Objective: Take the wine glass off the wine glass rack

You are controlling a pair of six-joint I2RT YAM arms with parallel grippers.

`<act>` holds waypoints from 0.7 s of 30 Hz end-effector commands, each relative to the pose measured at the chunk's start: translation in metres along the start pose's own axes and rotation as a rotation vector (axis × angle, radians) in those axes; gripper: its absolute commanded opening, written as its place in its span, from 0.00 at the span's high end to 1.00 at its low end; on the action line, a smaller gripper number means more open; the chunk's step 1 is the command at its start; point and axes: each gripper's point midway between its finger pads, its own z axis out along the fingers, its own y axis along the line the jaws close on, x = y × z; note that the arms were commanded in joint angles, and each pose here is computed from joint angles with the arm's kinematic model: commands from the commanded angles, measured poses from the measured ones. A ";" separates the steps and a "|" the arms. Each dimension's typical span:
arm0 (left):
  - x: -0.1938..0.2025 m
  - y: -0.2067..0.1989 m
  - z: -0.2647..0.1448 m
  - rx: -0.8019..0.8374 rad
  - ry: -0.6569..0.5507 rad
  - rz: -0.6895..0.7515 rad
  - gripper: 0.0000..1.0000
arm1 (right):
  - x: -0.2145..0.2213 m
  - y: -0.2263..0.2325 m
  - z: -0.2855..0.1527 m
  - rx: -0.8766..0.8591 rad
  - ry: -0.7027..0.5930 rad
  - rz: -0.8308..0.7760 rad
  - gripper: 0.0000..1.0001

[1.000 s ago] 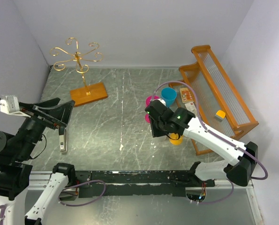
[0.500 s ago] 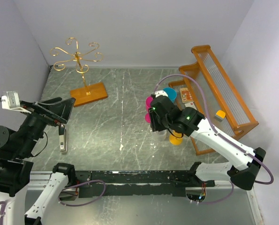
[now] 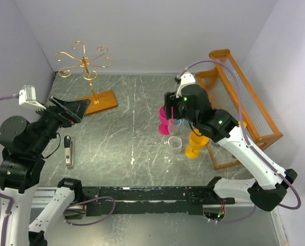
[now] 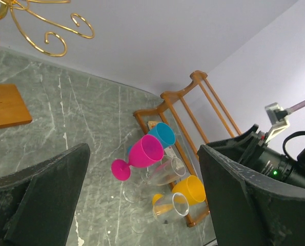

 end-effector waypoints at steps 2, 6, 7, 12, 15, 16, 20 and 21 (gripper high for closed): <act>-0.034 -0.022 -0.008 0.028 -0.081 0.068 0.02 | -0.068 -0.031 -0.023 0.015 -0.220 0.027 0.28; -0.053 -0.033 -0.012 0.031 -0.123 0.095 0.02 | -0.098 -0.041 -0.059 0.014 -0.357 0.022 0.08; -0.058 -0.040 -0.014 0.045 -0.133 0.095 0.02 | -0.105 -0.042 -0.072 0.010 -0.396 0.022 0.03; -0.074 -0.067 -0.019 0.137 -0.164 0.090 0.02 | -0.126 -0.054 -0.128 0.011 -0.558 0.044 0.00; -0.077 -0.069 -0.020 0.138 -0.172 0.095 0.02 | -0.132 -0.063 -0.157 0.020 -0.631 0.080 0.00; -0.077 -0.068 -0.021 0.131 -0.173 0.098 0.02 | -0.133 -0.065 -0.164 0.020 -0.648 0.092 0.00; -0.079 -0.065 -0.024 0.112 -0.184 0.111 0.02 | -0.139 -0.073 -0.187 0.040 -0.689 0.141 0.00; -0.079 -0.065 -0.025 0.110 -0.185 0.112 0.02 | -0.138 -0.075 -0.188 0.049 -0.681 0.149 0.00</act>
